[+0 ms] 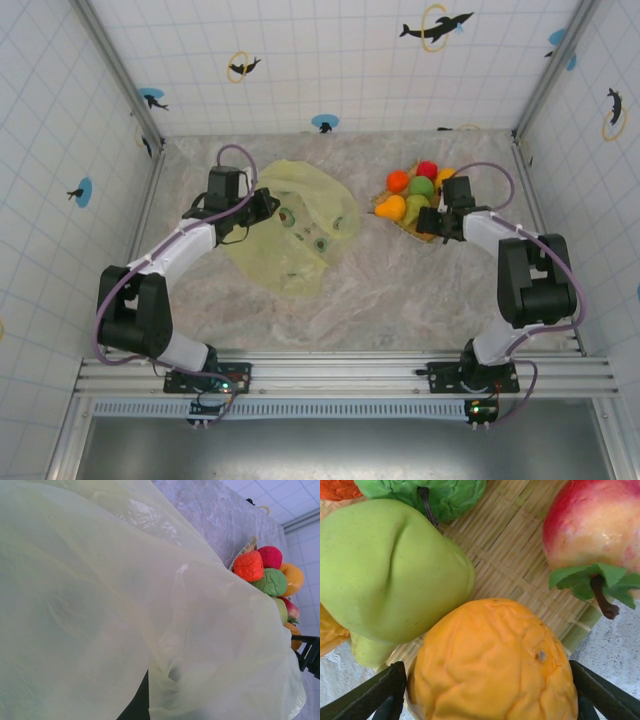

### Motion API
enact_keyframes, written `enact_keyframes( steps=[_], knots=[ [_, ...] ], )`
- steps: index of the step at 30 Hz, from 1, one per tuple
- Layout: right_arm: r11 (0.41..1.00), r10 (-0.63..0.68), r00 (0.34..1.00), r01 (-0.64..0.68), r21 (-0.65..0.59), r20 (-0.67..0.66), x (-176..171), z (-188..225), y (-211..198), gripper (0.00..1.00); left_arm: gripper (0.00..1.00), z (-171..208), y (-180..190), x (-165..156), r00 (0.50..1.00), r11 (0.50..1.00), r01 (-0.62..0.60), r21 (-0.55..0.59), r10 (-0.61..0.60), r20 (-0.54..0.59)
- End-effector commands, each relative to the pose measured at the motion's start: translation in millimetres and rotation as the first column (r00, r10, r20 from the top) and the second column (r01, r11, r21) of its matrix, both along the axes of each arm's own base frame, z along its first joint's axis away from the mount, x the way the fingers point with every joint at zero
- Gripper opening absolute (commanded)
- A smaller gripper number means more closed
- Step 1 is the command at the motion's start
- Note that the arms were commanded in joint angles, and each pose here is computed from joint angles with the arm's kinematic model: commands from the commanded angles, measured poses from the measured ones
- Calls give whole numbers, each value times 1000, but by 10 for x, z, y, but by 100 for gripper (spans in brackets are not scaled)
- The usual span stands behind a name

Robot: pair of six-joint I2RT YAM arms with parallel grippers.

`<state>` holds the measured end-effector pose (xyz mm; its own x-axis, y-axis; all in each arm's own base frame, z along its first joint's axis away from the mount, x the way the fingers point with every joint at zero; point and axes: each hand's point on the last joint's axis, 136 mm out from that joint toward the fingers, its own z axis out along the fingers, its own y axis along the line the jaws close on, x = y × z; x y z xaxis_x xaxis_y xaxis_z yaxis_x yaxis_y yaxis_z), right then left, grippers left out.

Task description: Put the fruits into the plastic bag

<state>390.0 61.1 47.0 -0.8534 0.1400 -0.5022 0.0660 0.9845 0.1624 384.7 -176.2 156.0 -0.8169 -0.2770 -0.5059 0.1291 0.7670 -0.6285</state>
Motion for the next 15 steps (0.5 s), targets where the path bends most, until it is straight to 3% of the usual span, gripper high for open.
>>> enact_keyframes(
  steps=[1, 8, 15],
  knots=[
    [999, -5, 1000, 5, 33, 13, 44, -4, 23, 78, 0, 26, 1, -13, 1000, 999, 1, -33, -1, -1],
    [999, -2, 1000, 1, 45, 31, 32, 29, 9, 66, 0, 23, -4, -16, 1000, 999, 5, -42, -5, -5],
    [1000, -10, 997, 9, 19, 77, -57, 248, -70, 61, 0, 55, -3, -24, 1000, 999, 5, -49, -5, 0]
  ],
)
